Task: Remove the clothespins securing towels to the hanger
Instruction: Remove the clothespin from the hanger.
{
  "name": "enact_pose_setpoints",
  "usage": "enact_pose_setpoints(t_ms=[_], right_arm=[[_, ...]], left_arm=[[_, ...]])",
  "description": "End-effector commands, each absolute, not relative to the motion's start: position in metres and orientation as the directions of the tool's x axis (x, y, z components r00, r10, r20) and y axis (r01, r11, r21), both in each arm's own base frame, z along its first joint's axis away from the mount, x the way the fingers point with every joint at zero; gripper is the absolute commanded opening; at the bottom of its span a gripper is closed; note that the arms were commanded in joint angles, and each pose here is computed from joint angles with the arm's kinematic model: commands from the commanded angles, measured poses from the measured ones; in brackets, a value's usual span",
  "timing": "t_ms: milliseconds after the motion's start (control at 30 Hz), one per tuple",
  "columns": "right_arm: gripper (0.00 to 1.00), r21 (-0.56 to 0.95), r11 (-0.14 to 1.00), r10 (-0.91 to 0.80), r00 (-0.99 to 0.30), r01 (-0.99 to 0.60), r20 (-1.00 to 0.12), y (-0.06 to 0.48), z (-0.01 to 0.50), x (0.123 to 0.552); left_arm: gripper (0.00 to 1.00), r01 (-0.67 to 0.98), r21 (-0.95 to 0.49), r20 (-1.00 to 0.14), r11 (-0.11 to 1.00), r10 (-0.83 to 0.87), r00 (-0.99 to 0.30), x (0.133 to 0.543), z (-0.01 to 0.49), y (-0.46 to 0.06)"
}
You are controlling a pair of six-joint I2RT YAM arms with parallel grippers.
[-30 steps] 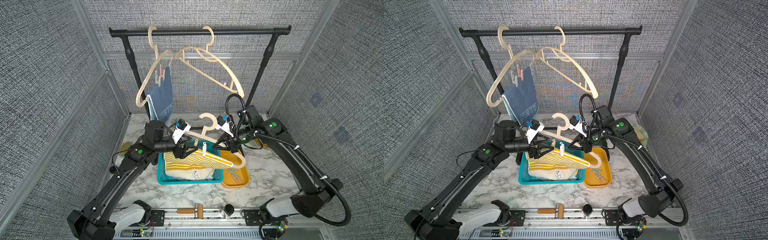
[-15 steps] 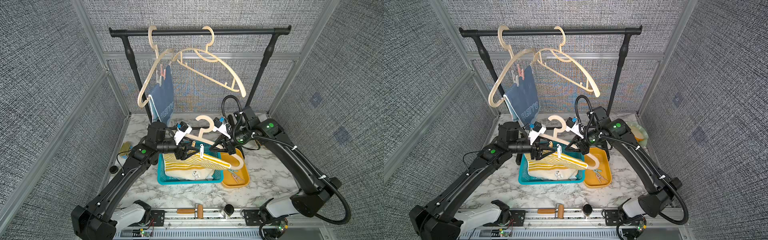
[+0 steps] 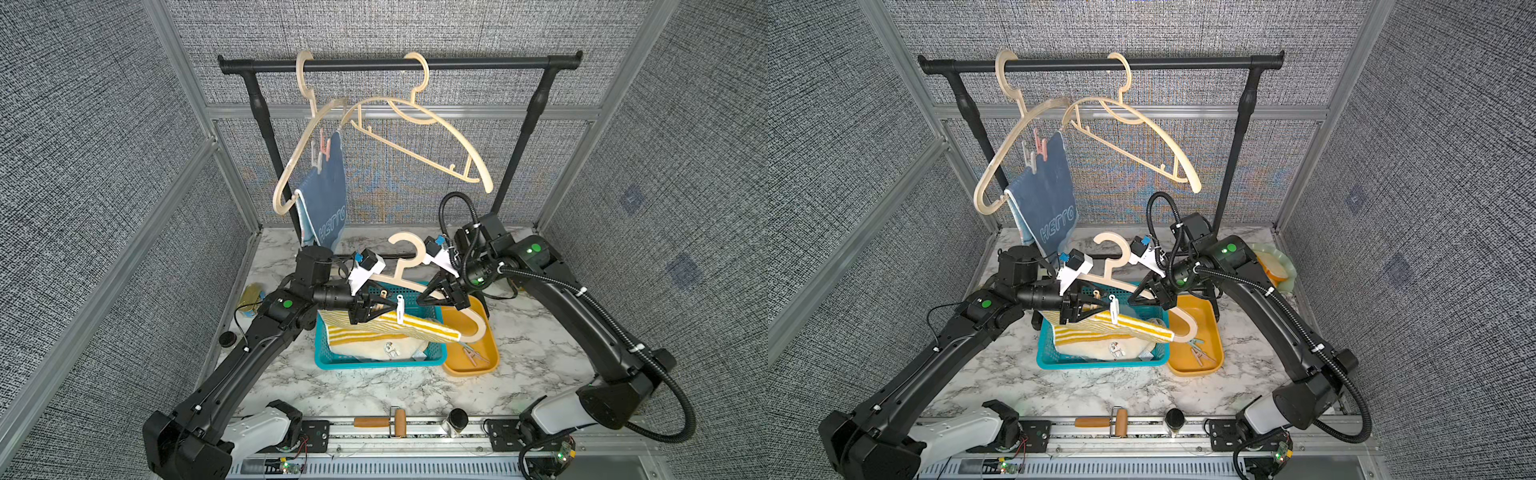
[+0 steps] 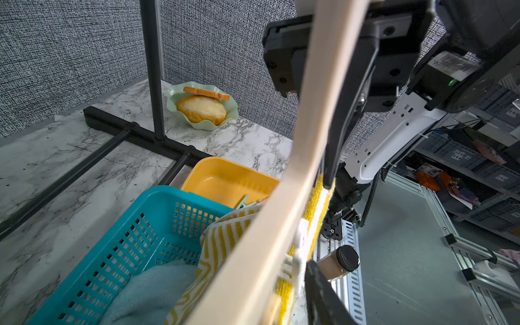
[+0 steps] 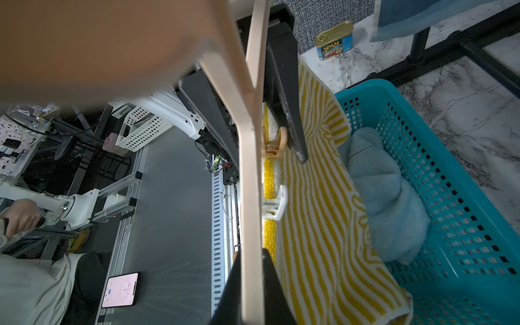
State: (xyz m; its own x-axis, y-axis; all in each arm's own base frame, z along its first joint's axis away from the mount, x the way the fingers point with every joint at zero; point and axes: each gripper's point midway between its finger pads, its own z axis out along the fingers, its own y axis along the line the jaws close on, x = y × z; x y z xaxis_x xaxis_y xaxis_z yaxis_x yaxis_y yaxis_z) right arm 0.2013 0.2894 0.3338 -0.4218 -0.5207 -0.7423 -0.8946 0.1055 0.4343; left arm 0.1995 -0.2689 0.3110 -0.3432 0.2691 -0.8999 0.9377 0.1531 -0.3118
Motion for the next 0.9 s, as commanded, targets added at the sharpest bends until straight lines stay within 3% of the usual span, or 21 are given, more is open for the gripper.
enact_pose_setpoints(t_ms=[0,700,867], right_arm=[[0.00,0.440,0.063,-0.517,-0.407,-0.896,-0.753,0.291,0.337,0.195],[0.00,0.457,0.079,-0.534,-0.425,-0.886,-0.731,0.293,0.324,0.200],[0.00,0.458,0.085,-0.536,-0.428,-0.885,-0.728,0.294,0.322,0.203]], left_arm=[[0.42,0.947,-0.305,-0.905,0.104,0.276,-0.322,0.189,0.315,-0.267],[0.22,0.951,-0.304,-0.915,0.048,0.262,-0.306,0.167,0.334,-0.261],[0.06,0.952,-0.301,-0.918,0.050,0.256,-0.304,0.167,0.335,-0.261]])
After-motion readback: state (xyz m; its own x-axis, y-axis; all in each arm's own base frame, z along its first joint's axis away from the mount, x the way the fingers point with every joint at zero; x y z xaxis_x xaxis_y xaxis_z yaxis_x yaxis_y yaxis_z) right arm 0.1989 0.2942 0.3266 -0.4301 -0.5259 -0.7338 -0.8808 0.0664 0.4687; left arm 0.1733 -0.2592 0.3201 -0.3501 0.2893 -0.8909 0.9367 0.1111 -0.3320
